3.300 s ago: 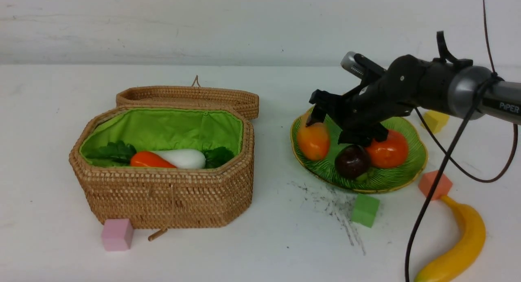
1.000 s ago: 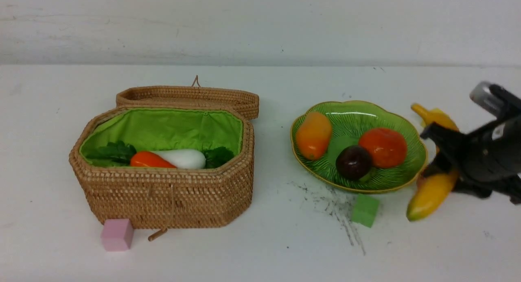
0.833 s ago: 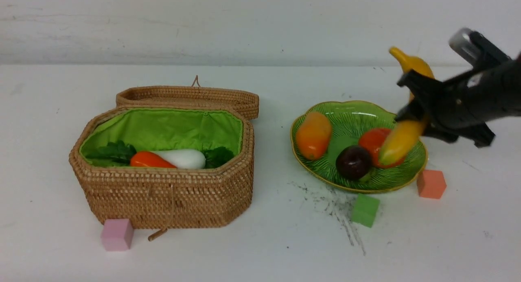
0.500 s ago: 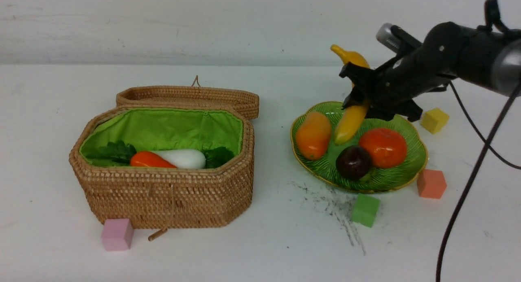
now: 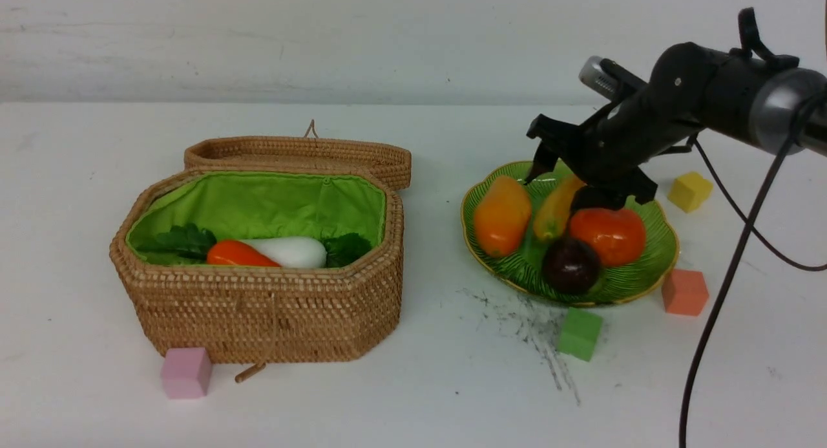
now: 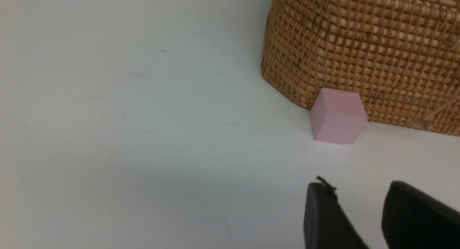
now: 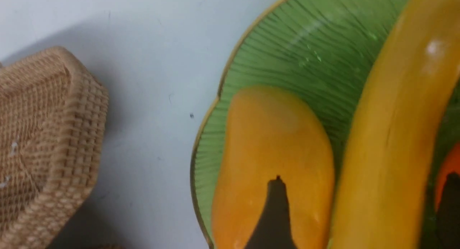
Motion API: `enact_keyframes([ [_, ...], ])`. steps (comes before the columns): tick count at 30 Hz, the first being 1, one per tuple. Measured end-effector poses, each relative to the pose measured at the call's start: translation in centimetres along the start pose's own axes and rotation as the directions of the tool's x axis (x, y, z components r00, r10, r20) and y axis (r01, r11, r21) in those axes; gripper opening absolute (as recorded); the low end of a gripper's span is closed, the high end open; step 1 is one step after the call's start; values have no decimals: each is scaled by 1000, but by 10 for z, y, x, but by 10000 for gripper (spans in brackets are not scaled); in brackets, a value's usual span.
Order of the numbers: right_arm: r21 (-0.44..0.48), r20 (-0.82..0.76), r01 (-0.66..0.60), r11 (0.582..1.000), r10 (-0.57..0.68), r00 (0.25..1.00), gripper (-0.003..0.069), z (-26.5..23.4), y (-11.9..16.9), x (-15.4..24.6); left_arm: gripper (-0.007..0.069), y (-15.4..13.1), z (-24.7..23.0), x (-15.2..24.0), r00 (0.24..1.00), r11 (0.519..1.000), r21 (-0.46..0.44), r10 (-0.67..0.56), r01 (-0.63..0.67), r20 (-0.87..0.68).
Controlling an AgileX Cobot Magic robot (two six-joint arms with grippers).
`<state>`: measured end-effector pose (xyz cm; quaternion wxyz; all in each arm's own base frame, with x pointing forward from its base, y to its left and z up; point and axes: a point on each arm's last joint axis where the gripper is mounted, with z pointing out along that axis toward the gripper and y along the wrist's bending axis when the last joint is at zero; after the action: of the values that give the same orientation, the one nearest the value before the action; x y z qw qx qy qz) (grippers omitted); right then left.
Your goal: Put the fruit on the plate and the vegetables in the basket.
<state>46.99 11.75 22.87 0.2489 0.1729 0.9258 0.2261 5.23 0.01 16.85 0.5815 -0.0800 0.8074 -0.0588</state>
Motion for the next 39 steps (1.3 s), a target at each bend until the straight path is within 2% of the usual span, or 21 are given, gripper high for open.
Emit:
enact_keyframes([
  [3,2,2,46,999,-46,999,567,-23,7,-2,239,0,0,0,1000,1000,0,0,0,0],
  [6,16,25,163,986,-164,986,541,-66,18,-4,239,0,0,0,1000,1000,0,0,0,0],
  [9,64,63,320,945,-324,944,468,-132,29,-3,239,0,0,0,1000,1000,0,0,0,0],
  [11,108,78,376,920,-385,920,401,-170,32,2,239,0,0,0,1000,1000,0,0,0,0],
  [12,113,78,381,918,-390,917,392,-174,31,2,239,0,0,0,1000,1000,0,0,0,0],
  [15,183,103,421,888,-443,890,216,-234,26,21,239,0,0,0,1000,1000,0,0,0,0],
  [18,207,104,428,880,-455,884,54,-265,11,48,239,0,0,0,1000,1000,0,0,0,0],
  [20,211,102,429,878,-456,884,6,-277,2,64,239,0,0,0,1000,1000,0,0,0,0],
  [25,212,90,448,868,-474,876,-8,-306,-37,127,239,0,0,0,1000,1000,0,0,0,0],
  [29,201,121,468,860,-496,860,-8,-325,-57,161,239,0,0,0,1000,1000,0,0,0,0],
  [33,156,142,512,844,-532,835,-8,-336,-68,187,239,0,0,0,1000,1000,0,0,0,0],
  [39,143,199,528,837,-547,813,-8,-350,-79,208,239,0,0,0,1000,1000,0,0,0,0],
])
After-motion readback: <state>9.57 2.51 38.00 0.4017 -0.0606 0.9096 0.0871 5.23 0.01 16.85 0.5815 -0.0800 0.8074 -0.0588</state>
